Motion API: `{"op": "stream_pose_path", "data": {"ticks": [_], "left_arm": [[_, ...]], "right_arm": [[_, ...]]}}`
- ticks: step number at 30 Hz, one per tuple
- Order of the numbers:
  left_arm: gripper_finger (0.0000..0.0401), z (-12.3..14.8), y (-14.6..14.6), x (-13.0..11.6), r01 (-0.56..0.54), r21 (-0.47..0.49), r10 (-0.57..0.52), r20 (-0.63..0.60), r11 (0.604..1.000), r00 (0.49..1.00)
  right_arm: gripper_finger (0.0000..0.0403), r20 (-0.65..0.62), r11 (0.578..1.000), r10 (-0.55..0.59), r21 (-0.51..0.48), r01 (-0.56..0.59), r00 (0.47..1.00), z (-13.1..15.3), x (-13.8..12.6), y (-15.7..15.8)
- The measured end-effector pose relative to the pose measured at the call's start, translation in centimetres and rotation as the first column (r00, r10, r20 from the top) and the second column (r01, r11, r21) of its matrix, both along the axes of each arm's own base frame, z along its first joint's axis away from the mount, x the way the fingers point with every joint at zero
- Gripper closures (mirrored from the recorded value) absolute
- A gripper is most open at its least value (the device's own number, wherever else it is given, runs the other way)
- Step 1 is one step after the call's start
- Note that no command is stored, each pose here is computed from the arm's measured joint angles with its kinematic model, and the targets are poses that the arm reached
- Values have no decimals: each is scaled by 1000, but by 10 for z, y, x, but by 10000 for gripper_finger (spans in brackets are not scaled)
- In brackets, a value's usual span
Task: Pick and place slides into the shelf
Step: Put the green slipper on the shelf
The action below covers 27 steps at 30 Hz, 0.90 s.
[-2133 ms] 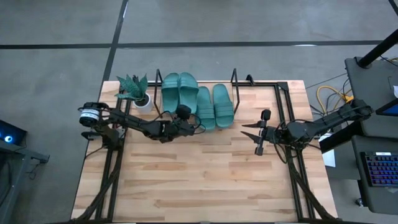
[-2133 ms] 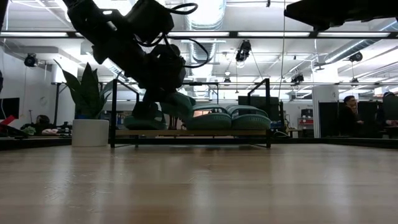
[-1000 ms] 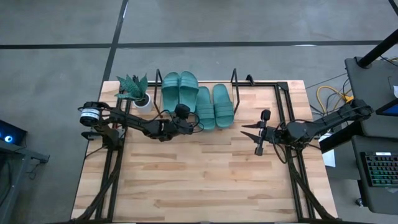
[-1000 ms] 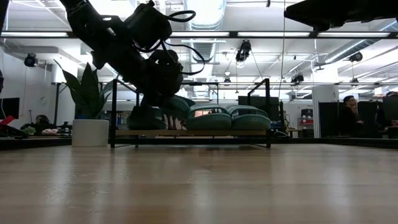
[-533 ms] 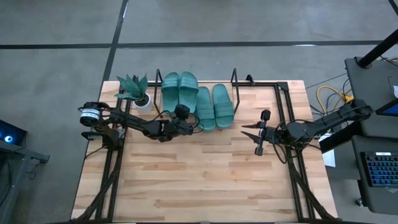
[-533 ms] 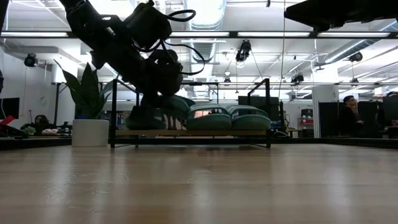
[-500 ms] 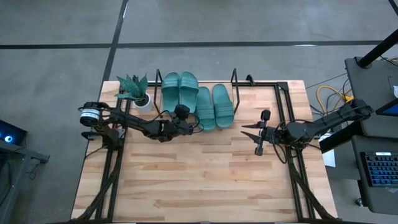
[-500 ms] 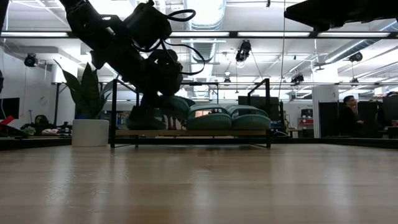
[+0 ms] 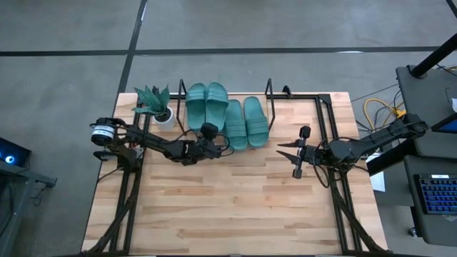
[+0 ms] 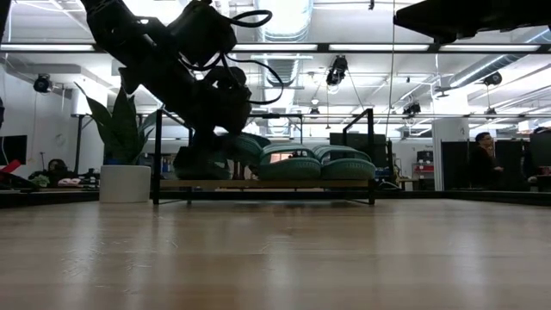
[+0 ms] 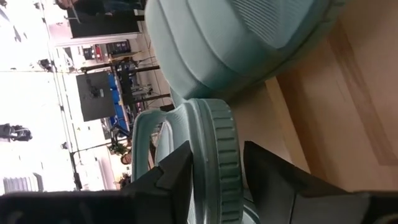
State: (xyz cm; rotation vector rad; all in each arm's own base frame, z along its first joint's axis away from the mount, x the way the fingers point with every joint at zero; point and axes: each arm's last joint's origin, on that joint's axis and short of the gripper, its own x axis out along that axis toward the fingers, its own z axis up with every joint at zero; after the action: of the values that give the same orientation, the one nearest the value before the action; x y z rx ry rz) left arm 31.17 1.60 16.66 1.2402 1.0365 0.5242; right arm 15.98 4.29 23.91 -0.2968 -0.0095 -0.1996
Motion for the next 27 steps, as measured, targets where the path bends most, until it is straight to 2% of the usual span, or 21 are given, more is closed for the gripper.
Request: {"op": "stream_pose_path", "data": {"ticks": [14,20,27], "left_arm": [[277,-2,-5,-2,15,-3,-16,-40,1000,999],[277,-7,-7,-6,-2,-41,-1,-73,999,997],[277,-6,-15,-6,20,-58,-23,-54,998,998]], "right_arm": [[317,0,1000,0,2,0,1000,0,0,0],[311,0,1000,1,2,-1,1000,0,0,0],[312,0,1000,0,2,0,1000,0,0,0]]}}
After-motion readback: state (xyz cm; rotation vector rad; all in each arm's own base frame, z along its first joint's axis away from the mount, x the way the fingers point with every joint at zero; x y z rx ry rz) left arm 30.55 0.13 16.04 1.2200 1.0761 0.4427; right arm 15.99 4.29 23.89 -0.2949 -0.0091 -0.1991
